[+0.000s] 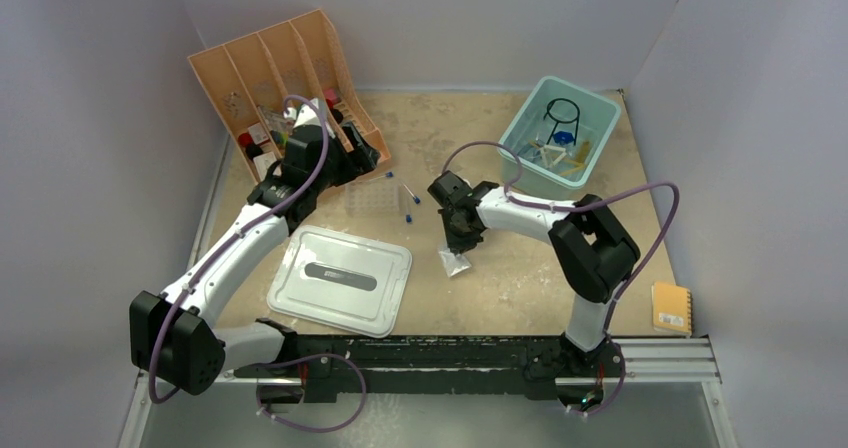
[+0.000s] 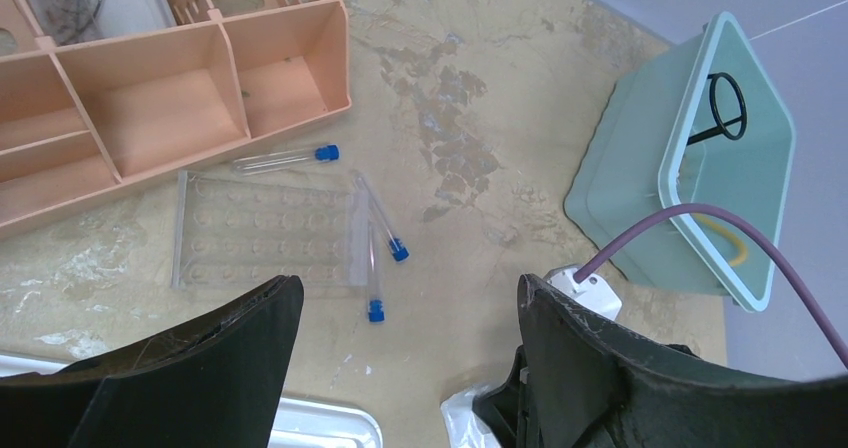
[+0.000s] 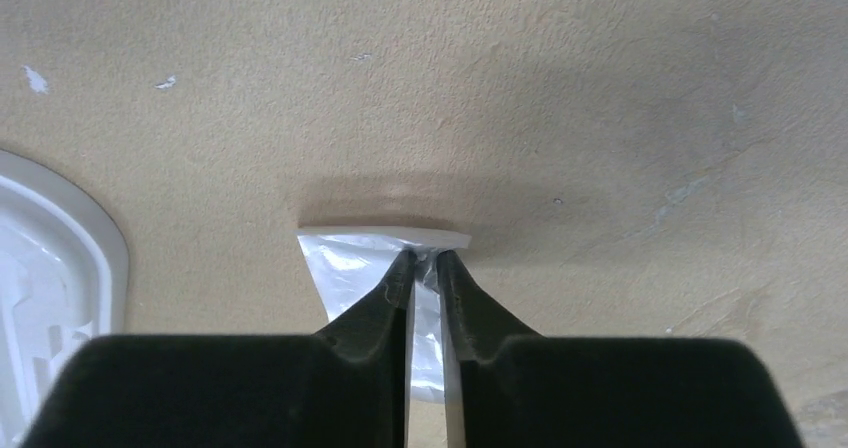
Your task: Organize the chemistry lab equipment
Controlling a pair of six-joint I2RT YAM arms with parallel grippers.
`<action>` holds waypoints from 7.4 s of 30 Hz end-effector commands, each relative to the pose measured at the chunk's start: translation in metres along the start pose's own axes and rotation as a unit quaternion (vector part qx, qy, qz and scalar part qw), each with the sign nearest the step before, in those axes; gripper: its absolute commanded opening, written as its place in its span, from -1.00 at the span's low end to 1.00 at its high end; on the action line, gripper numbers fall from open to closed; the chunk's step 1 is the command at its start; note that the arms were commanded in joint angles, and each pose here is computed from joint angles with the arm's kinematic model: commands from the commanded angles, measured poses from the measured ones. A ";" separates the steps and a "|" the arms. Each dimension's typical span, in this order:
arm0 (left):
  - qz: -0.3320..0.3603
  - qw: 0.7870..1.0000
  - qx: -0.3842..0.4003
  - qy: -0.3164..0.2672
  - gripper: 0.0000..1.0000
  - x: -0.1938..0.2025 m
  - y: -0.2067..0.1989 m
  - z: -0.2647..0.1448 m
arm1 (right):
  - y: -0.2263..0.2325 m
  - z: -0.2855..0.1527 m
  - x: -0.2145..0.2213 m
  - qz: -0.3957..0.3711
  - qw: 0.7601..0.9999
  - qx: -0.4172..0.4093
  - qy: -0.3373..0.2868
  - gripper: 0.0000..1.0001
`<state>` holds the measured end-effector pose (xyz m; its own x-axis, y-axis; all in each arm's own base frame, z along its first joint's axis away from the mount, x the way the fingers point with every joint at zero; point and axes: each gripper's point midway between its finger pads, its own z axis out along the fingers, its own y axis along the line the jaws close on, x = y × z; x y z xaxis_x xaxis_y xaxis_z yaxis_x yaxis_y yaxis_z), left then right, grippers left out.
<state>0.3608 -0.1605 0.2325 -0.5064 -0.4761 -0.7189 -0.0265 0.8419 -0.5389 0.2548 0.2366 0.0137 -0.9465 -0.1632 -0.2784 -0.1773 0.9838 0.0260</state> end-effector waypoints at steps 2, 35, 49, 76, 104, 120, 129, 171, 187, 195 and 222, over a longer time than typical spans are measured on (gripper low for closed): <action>0.013 1.000 0.023 -0.001 0.54 0.000 -0.008 0.000 | 0.004 0.011 0.004 -0.002 1.000 -0.016 -0.013 -0.91; 0.007 0.993 0.110 0.032 0.53 0.022 -0.031 -0.001 | -0.178 -0.230 -0.207 0.165 0.912 0.004 -0.376 -1.00; 0.012 0.995 0.096 0.032 0.53 0.022 -0.026 0.004 | -0.244 -0.148 -0.218 0.262 0.921 0.019 -0.287 -1.00; 0.044 0.999 0.025 0.016 0.53 0.010 -0.004 0.005 | -0.249 -0.145 -0.259 0.224 0.927 0.017 -0.301 -0.21; -0.041 0.984 -0.147 -0.092 0.39 -0.026 0.078 -0.023 | 0.064 -0.075 -0.160 -0.034 0.971 -0.137 -0.193 0.03; -0.040 0.985 -0.143 -0.084 0.43 -0.023 0.078 -0.022 | 0.098 -0.005 -0.144 -0.070 0.982 -0.102 -0.140 -0.08; -0.044 0.985 -0.142 -0.083 0.43 -0.022 0.077 -0.021 | 0.098 0.017 -0.139 -0.091 0.984 -0.061 -0.144 -0.31; -0.108 0.942 0.315 0.048 0.49 -0.006 -0.085 -0.032 | 0.103 -0.227 -0.139 -0.326 0.800 -0.320 -0.388 -0.89; -0.106 0.939 0.319 0.077 -0.21 0.007 -0.083 -0.024 | 0.099 -0.227 -0.142 -0.366 0.788 -0.329 -0.370 -0.88; -0.097 0.941 0.313 0.084 -0.81 0.009 -0.082 -0.021 | 0.098 -0.224 -0.145 -0.379 0.791 -0.323 -0.356 -0.89; -0.308 0.872 0.379 0.041 -1.00 -0.102 -0.134 -0.040 | 0.087 -0.337 -0.236 0.250 0.702 -0.551 -0.376 0.43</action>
<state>0.3782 -0.2261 0.3561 -0.6578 -0.6966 -0.2866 0.2058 0.1998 -0.9580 0.3704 0.3249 0.3677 -0.5789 0.6099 -0.5411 -0.3774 0.3878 0.8409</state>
